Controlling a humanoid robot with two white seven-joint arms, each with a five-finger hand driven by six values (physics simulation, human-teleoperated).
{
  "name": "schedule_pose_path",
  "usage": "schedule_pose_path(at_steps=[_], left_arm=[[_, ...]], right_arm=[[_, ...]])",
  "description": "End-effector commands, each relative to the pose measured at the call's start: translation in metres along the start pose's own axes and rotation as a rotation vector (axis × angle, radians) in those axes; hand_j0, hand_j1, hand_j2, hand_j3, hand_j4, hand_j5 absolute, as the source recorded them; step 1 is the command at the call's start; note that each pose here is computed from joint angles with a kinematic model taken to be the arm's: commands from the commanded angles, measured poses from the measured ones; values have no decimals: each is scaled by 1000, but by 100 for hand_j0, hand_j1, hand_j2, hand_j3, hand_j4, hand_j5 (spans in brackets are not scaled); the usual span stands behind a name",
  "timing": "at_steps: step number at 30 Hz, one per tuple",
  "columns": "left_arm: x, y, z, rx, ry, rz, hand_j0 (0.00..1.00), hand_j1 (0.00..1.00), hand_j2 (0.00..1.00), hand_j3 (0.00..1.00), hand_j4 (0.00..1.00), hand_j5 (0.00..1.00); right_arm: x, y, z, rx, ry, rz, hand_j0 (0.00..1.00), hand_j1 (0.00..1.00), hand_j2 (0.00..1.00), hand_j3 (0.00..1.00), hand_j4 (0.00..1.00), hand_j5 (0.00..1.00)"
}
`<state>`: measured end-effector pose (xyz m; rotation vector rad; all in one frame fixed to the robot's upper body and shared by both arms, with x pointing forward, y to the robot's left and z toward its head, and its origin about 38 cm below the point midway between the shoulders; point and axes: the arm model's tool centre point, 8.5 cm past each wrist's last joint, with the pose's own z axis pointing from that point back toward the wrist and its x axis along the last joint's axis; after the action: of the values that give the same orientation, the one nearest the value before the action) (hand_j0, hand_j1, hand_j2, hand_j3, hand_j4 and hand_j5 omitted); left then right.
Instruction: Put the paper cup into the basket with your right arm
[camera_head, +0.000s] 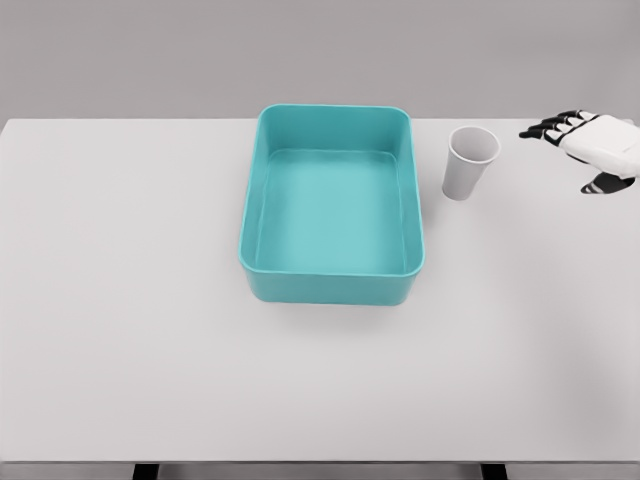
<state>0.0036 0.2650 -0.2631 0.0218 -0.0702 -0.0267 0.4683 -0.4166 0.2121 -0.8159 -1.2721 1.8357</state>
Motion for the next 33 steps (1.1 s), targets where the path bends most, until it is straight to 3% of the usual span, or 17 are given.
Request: schedule_pose_path(at_steps=[1, 5, 6, 8, 13, 16, 17, 19, 20, 22, 24, 27, 30, 33], left_arm=[[0, 0, 0, 0, 0, 0, 100, 100, 100, 100, 100, 100], [0, 0, 0, 0, 0, 0, 100, 100, 100, 100, 100, 100], [0, 0, 0, 0, 0, 0, 100, 100, 100, 100, 100, 100], [0, 0, 0, 0, 0, 0, 100, 100, 100, 100, 100, 100], [0, 0, 0, 0, 0, 0, 100, 100, 100, 100, 100, 100], [0, 0, 0, 0, 0, 0, 100, 100, 100, 100, 100, 100], [0, 0, 0, 0, 0, 0, 100, 100, 100, 100, 100, 100], [0, 0, 0, 0, 0, 0, 100, 100, 100, 100, 100, 100], [0, 0, 0, 0, 0, 0, 100, 100, 100, 100, 100, 100], [0, 0, 0, 0, 0, 0, 100, 100, 100, 100, 100, 100], [0, 0, 0, 0, 0, 0, 100, 100, 100, 100, 100, 100], [0, 0, 0, 0, 0, 0, 100, 100, 100, 100, 100, 100], [0, 0, 0, 0, 0, 0, 100, 100, 100, 100, 100, 100], [0, 0, 0, 0, 0, 0, 100, 100, 100, 100, 100, 100]], right_arm=[[0, 0, 0, -1, 1, -2, 100, 100, 100, 100, 100, 100], [5, -5, -5, -27, -20, -34, 100, 100, 100, 100, 100, 100], [7, -8, -9, -71, -28, -134, 100, 100, 100, 100, 100, 100], [10, 1, -8, -93, -41, -280, 100, 100, 100, 100, 100, 100], [6, 1, -2, -195, -42, -528, 100, 100, 100, 100, 100, 100], [2, 2, 0, -235, -37, -624, 100, 100, 100, 100, 100, 100], [2, 9, -1, -258, -30, -719, 100, 100, 100, 100, 100, 100], [11, 19, -10, -262, -42, -784, 100, 100, 100, 100, 100, 100], [18, 31, -17, -265, -49, -847, 100, 100, 100, 100, 100, 100], [22, 39, -21, -281, -45, -890, 100, 100, 100, 100, 100, 100], [25, 41, -32, -342, -45, -955, 100, 100, 100, 100, 100, 100], [23, 58, -26, -384, -12, -1041, 100, 100, 100, 100, 100, 100], [23, 70, -28, -446, 4, -1220, 100, 100, 100, 100, 100, 100], [27, 79, -39, -461, 21, -1263, 100, 100, 100, 100, 100, 100]])
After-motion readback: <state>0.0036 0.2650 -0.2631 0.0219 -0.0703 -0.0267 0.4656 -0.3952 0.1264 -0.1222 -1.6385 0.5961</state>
